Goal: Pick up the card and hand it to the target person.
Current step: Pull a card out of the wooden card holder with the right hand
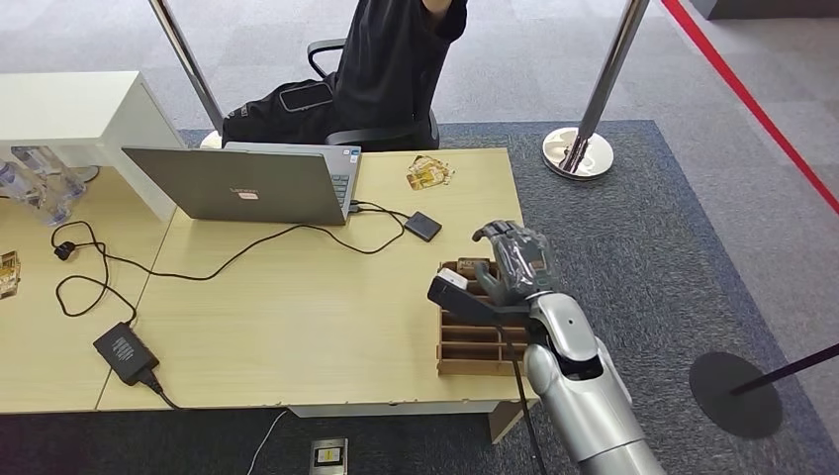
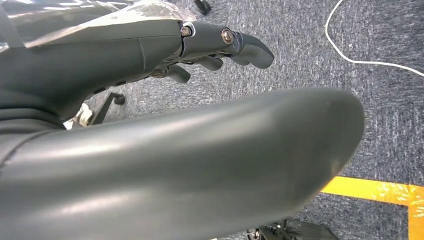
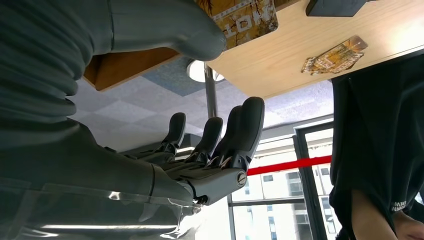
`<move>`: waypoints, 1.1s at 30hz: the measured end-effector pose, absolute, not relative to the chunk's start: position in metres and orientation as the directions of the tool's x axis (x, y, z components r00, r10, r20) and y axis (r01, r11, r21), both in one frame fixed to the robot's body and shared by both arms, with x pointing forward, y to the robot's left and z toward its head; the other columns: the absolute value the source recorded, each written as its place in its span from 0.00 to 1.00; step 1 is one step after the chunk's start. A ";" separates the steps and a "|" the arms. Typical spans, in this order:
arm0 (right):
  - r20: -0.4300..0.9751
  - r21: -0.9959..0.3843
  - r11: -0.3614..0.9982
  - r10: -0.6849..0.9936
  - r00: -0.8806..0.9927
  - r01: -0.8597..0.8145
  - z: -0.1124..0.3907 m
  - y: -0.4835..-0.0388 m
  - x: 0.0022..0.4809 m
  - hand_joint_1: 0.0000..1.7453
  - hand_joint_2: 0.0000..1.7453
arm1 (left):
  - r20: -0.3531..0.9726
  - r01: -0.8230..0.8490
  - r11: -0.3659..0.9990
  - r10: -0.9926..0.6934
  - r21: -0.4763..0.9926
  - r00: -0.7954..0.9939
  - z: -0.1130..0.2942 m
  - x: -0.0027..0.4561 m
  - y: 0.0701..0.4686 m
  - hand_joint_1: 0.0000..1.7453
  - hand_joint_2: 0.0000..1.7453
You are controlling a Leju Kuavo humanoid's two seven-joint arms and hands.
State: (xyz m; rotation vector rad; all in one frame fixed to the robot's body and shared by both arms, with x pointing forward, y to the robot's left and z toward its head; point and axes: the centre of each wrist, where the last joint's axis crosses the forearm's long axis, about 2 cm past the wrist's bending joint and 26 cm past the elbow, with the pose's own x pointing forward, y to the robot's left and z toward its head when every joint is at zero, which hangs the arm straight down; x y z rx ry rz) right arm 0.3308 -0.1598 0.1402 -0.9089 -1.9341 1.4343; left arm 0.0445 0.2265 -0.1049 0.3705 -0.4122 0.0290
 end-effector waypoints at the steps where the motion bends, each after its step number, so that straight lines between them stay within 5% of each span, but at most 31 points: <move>1: 0.043 -0.962 0.199 0.788 -0.614 0.188 0.140 -0.160 0.331 0.46 1.00 | 0.398 -0.103 0.933 -0.047 0.346 0.916 -0.105 0.044 0.226 0.00 0.00; 33: 0.076 -0.972 0.197 0.782 -0.619 0.130 0.130 -0.156 0.352 0.52 1.00 | 0.382 -0.116 0.929 -0.029 0.352 0.924 -0.106 0.036 0.227 0.00 0.00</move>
